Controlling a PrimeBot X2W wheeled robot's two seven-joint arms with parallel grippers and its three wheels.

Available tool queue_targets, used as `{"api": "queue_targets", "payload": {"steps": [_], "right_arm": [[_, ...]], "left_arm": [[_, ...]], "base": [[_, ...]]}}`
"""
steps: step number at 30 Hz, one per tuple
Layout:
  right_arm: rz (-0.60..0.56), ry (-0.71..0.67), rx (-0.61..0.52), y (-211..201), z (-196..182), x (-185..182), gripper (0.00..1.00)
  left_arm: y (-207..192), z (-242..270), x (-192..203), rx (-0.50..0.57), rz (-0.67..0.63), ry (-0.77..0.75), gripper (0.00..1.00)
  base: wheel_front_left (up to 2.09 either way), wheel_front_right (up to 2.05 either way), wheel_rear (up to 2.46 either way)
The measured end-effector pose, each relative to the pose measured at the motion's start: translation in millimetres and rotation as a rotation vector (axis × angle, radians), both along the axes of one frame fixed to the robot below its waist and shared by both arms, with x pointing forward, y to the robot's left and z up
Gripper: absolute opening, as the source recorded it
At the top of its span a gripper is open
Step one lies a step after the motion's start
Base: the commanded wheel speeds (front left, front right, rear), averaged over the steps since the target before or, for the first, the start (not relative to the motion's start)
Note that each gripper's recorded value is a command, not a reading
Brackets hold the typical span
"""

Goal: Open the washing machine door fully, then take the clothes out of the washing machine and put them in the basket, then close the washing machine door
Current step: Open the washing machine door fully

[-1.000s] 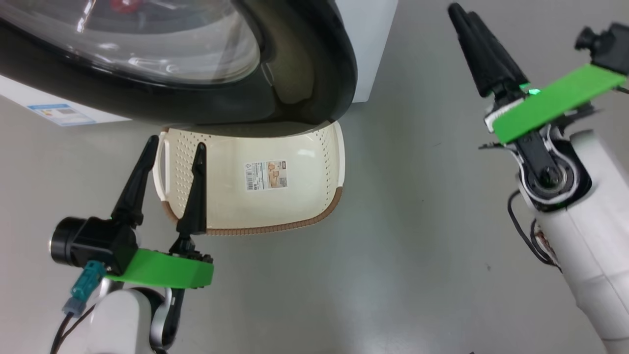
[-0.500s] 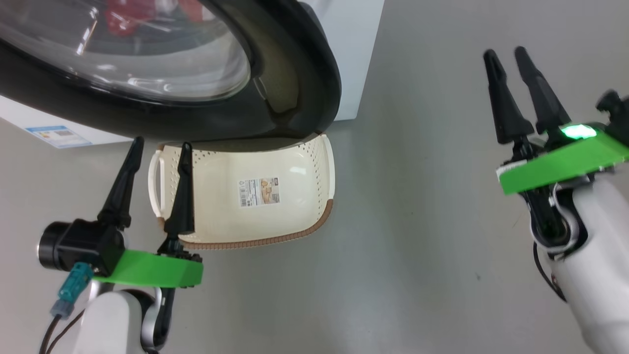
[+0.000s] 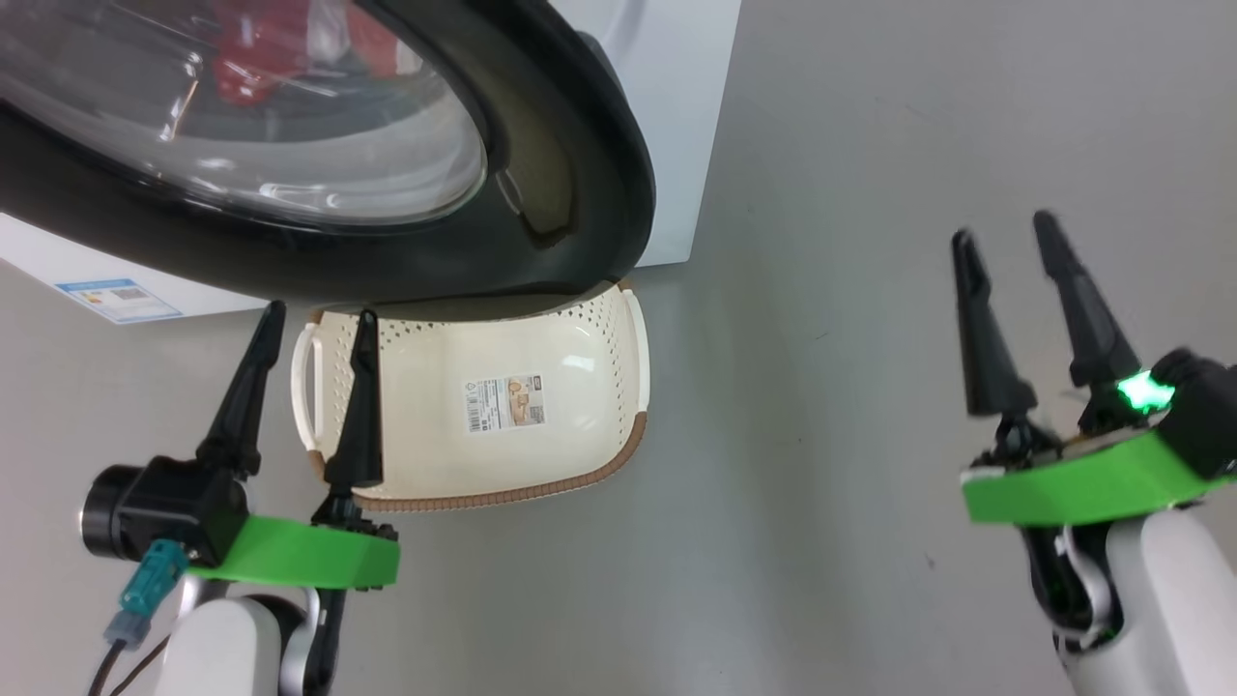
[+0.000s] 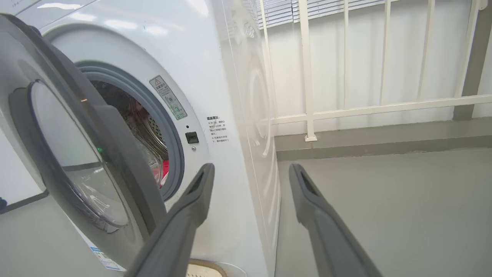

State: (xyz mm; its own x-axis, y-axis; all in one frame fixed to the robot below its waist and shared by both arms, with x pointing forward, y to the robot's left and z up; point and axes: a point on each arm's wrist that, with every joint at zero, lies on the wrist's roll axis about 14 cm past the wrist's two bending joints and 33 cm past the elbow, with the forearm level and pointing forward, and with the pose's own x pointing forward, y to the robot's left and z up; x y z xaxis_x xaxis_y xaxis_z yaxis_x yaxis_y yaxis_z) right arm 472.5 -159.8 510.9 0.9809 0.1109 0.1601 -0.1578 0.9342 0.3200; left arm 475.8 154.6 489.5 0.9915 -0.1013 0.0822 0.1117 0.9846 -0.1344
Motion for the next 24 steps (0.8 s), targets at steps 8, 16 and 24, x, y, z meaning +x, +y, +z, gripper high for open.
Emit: {"api": "queue_targets", "payload": {"steps": [8,16,24], "right_arm": [[0.027,0.037,-0.044,13,-13,-18,1.00],[0.033,0.032,-0.050,16,-13,-17,1.00],[0.036,0.032,-0.057,17,-13,-17,1.00]], "left_arm": [[1,-4,-6,0.001,0.006,0.014,1.00],[1,-5,-6,0.001,0.006,0.017,1.00],[1,-6,-5,0.001,0.005,0.020,1.00]], "base": [[0.00,0.00,0.00],[0.00,0.00,0.00],[0.00,0.00,0.00]]}}
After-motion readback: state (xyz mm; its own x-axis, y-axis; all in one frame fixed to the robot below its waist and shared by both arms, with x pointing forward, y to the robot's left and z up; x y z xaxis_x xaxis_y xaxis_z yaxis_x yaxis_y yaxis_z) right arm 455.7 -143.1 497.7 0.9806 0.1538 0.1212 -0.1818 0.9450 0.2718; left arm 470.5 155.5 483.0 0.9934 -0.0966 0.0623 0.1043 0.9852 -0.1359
